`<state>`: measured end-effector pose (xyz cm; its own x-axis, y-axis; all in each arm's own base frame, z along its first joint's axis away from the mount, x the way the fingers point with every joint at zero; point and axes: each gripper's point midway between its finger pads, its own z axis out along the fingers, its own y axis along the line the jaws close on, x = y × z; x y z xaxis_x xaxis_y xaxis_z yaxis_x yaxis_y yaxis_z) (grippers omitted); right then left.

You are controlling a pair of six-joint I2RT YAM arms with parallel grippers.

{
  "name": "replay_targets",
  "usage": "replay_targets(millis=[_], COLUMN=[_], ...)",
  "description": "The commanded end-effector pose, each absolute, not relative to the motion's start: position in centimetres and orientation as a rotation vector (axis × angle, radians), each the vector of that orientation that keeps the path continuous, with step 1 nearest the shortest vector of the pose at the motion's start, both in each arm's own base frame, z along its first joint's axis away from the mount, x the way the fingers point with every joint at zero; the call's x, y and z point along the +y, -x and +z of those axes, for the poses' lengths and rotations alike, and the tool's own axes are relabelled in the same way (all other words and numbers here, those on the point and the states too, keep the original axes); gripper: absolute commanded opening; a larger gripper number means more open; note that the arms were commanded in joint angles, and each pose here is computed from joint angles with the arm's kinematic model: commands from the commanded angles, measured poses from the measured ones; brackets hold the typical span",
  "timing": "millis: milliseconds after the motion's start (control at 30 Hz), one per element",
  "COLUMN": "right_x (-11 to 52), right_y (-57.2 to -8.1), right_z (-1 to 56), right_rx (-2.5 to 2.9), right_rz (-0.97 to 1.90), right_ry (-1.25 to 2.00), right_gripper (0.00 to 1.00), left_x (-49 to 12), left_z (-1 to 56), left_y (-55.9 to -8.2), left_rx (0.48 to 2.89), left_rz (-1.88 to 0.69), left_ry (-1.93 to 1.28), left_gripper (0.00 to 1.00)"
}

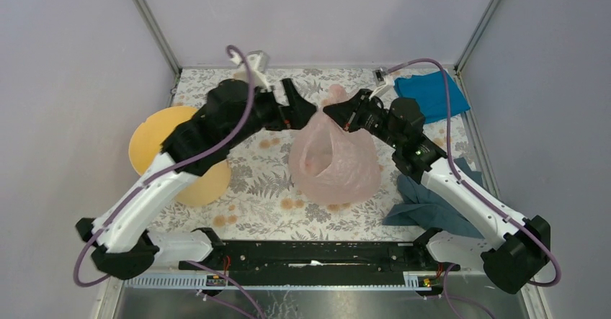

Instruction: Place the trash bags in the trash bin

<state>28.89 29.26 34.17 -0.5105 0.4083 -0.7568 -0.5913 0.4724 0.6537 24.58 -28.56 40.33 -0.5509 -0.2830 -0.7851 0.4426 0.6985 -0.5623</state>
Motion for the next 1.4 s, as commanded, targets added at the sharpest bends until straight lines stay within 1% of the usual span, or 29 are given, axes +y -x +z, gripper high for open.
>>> replay_targets(millis=[0,100,200,300,400,433,500,633,667,733,767,933,1000,1067,1100,1167,1267,1367], right_x=[25.0,23.1,22.1,21.6,21.2,21.1,20.9,20.1,19.8,19.4,19.2,18.5,18.2,17.9,17.7,17.5,17.0,16.6], right_y=[-30.1,-29.9,-29.4,-28.9,-28.5,-28.3,-27.9,-27.1,-27.0,-26.6,-26.5,-25.9,-25.7,-25.4,-25.3,-25.2,-24.9,-24.7], right_z=[35.4,35.3,35.8,36.4,37.0,37.2,37.6,38.1,38.2,38.7,38.9,40.2,40.8,41.4,41.7,42.0,42.4,42.9], right_rx=[1.644,1.632,1.612,1.596,1.59,1.586,1.579,1.568,1.565,1.553,1.549,1.52,1.503,1.484,1.476,1.466,1.453,1.438], right_rz=[1.046,0.971,0.944,0.935,0.93,0.93,0.931,0.91,0.901,0.891,0.885,0.867,0.862,0.858,0.855,0.847,0.836,0.827], right_ry=[-0.049,-0.093,-0.101,-0.097,-0.09,-0.088,-0.079,-0.068,-0.068,-0.068,-0.065,-0.049,-0.049,-0.047,-0.046,-0.046,-0.047,-0.05], right_gripper=[0.0,0.0,0.0,0.0,0.0,0.0,0.0,0.0,0.0,0.0,0.0,0.0,0.0,0.0,0.0,0.0,0.0,0.0], left_x=[-17.8,-11.3,-7.0,-5.3,-4.0,-3.5,-3.1,-5.0,-5.4,-5.8,-6.0,-6.6,-7.3,-8.1,-8.5,-9.7,-12.1,-16.7], left_z=[41.6,38.7,36.0,33.6,30.9,30.0,28.3,25.9,25.4,24.5,24.1,24.4,24.8,25.0,25.1,25.4,26.8,28.7], left_y=[-23.7,-23.2,-22.1,-22.2,-23.5,-24.1,-25.5,-27.3,-27.5,-27.9,-28.0,-28.2,-28.3,-28.5,-28.5,-28.5,-28.4,-27.8], left_rx=[1.867,1.926,1.987,2.04,2.084,2.092,2.134,2.201,2.219,2.245,2.258,2.266,2.27,2.281,2.287,2.302,2.292,2.255], left_rz=[-0.544,-0.217,0.041,0.248,0.448,0.49,0.494,0.324,0.302,0.296,0.304,0.268,0.222,0.176,0.149,0.075,-0.076,-0.264], left_ry=[0.026,0.154,0.228,0.275,0.336,0.357,0.369,0.335,0.328,0.311,0.295,0.235,0.197,0.167,0.156,0.142,0.144,0.1], left_gripper=[0.99,0.99,0.99,0.99,0.99,0.99,0.99,0.99,0.96,0.86,0.79,0.54,0.42,0.23,0.18,0.14,0.12,0.11])
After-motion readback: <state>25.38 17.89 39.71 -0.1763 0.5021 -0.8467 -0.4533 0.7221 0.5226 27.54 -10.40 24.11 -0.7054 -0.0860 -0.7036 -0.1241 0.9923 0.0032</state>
